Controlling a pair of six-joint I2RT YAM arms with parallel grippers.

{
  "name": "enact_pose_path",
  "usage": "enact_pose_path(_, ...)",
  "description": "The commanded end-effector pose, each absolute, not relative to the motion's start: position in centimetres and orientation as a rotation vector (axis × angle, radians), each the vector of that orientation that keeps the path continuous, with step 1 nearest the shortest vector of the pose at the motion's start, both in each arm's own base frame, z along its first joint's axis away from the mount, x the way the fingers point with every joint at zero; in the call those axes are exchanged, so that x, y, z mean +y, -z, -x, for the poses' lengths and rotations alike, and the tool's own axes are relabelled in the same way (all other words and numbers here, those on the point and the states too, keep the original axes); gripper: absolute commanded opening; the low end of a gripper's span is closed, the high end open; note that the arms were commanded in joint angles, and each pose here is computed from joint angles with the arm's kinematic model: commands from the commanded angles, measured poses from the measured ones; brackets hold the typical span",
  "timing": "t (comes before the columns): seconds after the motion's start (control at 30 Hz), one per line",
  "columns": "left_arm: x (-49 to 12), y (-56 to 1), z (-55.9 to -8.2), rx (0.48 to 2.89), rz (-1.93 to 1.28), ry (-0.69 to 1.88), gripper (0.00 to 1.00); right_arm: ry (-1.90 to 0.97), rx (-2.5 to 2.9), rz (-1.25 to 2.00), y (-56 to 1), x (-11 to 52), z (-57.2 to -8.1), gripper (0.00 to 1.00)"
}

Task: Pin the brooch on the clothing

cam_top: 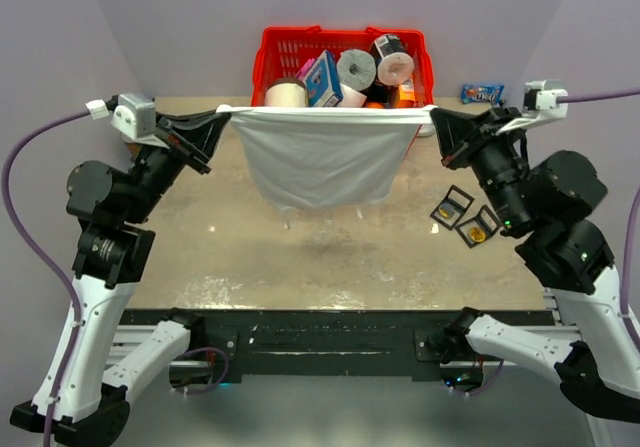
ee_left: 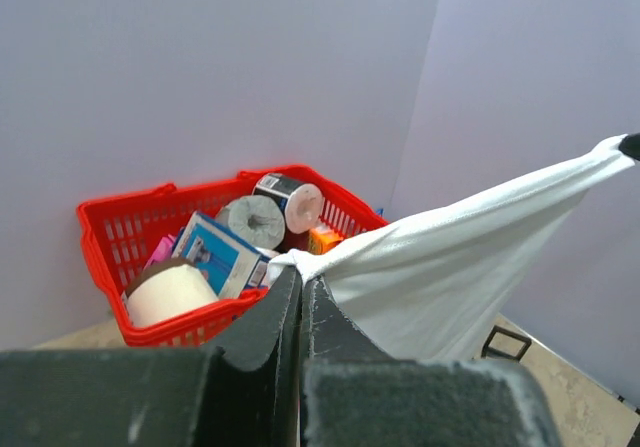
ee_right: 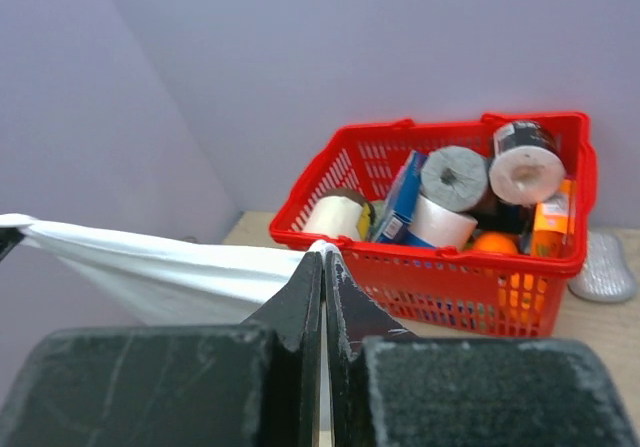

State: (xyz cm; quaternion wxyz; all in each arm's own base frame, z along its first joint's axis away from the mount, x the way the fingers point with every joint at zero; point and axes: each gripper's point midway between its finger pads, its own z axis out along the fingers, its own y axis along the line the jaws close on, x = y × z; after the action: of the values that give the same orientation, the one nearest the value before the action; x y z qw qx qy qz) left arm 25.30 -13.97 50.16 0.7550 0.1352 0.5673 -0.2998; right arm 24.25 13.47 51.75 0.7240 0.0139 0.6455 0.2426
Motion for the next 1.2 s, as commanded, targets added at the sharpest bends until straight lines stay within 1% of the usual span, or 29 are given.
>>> enact_pose_path(0.0,-13.9,-52.2,-23.4,1.162,-0.301,0.693,0.00,-0.642,1.322,0.086,-54.9,14.3,-21.8,0.00)
enact_pose_path(0.07,-14.1,-52.0,-23.7,1.155,-0.287,0.712,0.00,-0.635,1.360,0.080,-53.8,14.6,-22.2,0.00)
enact_pose_path(0.17,-14.8,-49.0,-26.2,1.253,-0.260,0.735,0.00,-0.575,1.430,0.027,-51.3,14.7,-24.0,0.00)
enact_pose_path(0.23,-15.5,-46.8,-28.7,1.332,-0.255,0.738,0.00,-0.503,1.473,-0.022,-49.8,14.3,-25.5,0.00)
enact_pose_path(0.33,-16.2,-45.1,-31.9,1.402,-0.259,0.715,0.00,-0.423,1.510,-0.047,-48.4,14.5,-27.3,0.00)
enact_pose_path(0.4,-16.8,-44.6,-34.0,1.433,-0.262,0.711,0.00,-0.401,1.503,-0.044,-48.7,14.8,-28.1,0.00)
enact_pose_path(0.5,-17.7,-45.5,-36.2,1.426,-0.278,0.719,0.00,-0.350,1.484,-0.035,-49.8,15.2,-29.4,0.00)
enact_pose_path(0.6,-18.2,-47.7,-37.1,1.383,-0.305,0.721,0.00,-0.314,1.462,-0.018,-51.3,15.5,-30.4,0.00)
enact_pose_path(0.67,-18.6,-49.2,-36.6,1.333,-0.339,0.743,0.00,-0.308,1.443,-0.009,-52.2,15.6,-30.5,0.00)
enact_pose_path(0.77,-19.3,-49.7,-35.4,1.289,-0.397,0.781,0.00,-0.305,1.437,0.000,-51.9,15.4,-30.3,0.00)
enact_pose_path(0.8,-19.5,-48.5,-35.3,1.314,-0.406,0.791,0.00,-0.306,1.433,-0.007,-51.8,15.0,-29.9,0.00)
enact_pose_path(0.87,-19.3,-46.8,-34.3,1.350,-0.404,0.803,0.00,-0.281,1.492,-0.002,-48.7,15.0,-30.1,0.00)
enact_pose_path(0.9,-19.4,-43.0,-34.4,1.430,-0.382,0.822,0.00,-0.291,1.505,-0.032,-47.9,14.5,-29.7,0.00)
enact_pose_path(0.93,-19.4,-41.1,-34.1,1.470,-0.346,0.862,0.00,-0.262,1.581,-0.017,-44.1,14.9,-30.1,0.00)
enact_pose_path(0.97,-19.4,-36.6,-33.3,1.552,-0.320,0.888,0.00,-0.258,1.623,-0.019,-42.1,15.0,-30.1,0.00)
enact_pose_path(1.0,-19.4,-34.7,-32.8,1.578,-0.304,0.909,0.00,-0.300,1.662,-0.044,-40.2,15.4,-29.8,0.00)
enact_pose_path(1.03,-19.3,-32.5,-32.4,1.632,-0.248,0.941,0.00,-0.266,1.772,-0.020,-35.0,15.7,-29.7,0.00)
enact_pose_path(1.07,-19.0,-27.5,-31.5,1.734,-0.197,0.954,0.00,-0.271,1.828,-0.026,-32.3,16.0,-29.4,0.00)
enact_pose_path(1.1,-18.9,-25.6,-31.0,1.765,-0.168,0.968,0.00,-0.302,1.885,-0.065,-29.6,16.3,-29.1,0.00)
enact_pose_path(1.13,-18.9,-23.6,-30.3,1.813,-0.126,1.000,0.00,-0.285,1.992,-0.046,-24.4,16.4,-28.2,0.00)
enact_pose_path(1.17,-18.7,-19.4,-29.0,1.906,-0.090,1.012,0.00,-0.299,2.043,-0.053,-21.9,16.7,-27.7,0.00)
